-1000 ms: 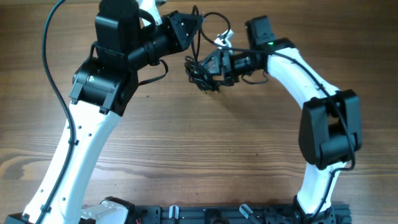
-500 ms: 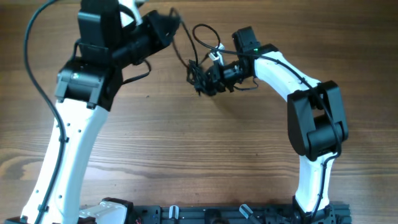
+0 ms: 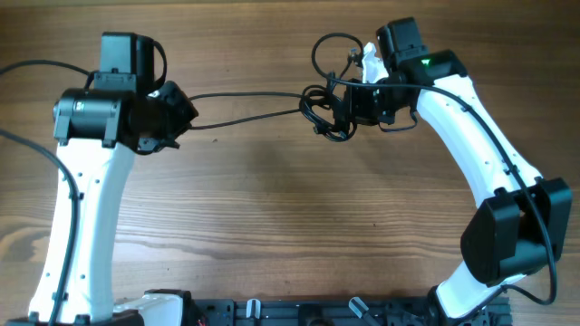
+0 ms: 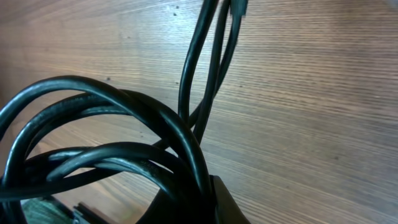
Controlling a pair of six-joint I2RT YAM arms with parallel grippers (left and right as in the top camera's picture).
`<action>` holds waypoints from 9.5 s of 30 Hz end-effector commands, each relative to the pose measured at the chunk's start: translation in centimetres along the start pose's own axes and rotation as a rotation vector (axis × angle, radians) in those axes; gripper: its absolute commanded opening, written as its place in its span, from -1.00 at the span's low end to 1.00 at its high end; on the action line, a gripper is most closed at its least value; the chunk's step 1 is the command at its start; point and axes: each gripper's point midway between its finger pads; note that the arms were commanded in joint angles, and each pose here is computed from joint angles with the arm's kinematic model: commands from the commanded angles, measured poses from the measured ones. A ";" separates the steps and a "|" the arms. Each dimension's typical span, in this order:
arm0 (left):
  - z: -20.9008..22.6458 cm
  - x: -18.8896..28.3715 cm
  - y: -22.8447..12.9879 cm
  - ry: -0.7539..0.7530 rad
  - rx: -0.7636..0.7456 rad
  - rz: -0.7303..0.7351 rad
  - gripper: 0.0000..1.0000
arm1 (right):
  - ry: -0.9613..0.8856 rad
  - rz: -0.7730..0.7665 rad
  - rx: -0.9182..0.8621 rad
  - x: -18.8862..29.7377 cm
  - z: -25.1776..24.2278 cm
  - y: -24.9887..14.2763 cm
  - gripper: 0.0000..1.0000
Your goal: Untangle cables
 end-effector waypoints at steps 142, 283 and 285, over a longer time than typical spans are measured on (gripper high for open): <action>-5.9 -13.2 -8.2 -0.482 -0.085 0.404 0.04 | 0.093 -0.015 0.084 -11.8 8.7 -0.3 -0.91; -0.7 -17.9 -10.2 -0.106 -0.143 0.324 -0.92 | 0.548 -0.816 -0.127 28.8 -1.6 6.2 -0.91; -0.4 -17.9 -10.1 -0.090 -0.144 0.317 -0.92 | 0.582 -0.862 -0.133 30.8 -3.2 6.8 -0.91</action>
Point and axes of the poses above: each gripper's point midway between its finger pads, its own x axis back along the fingers, its own z axis along the line the jaws close on, y = z × x, and after that the axes turned 9 degrees about x, right-handed
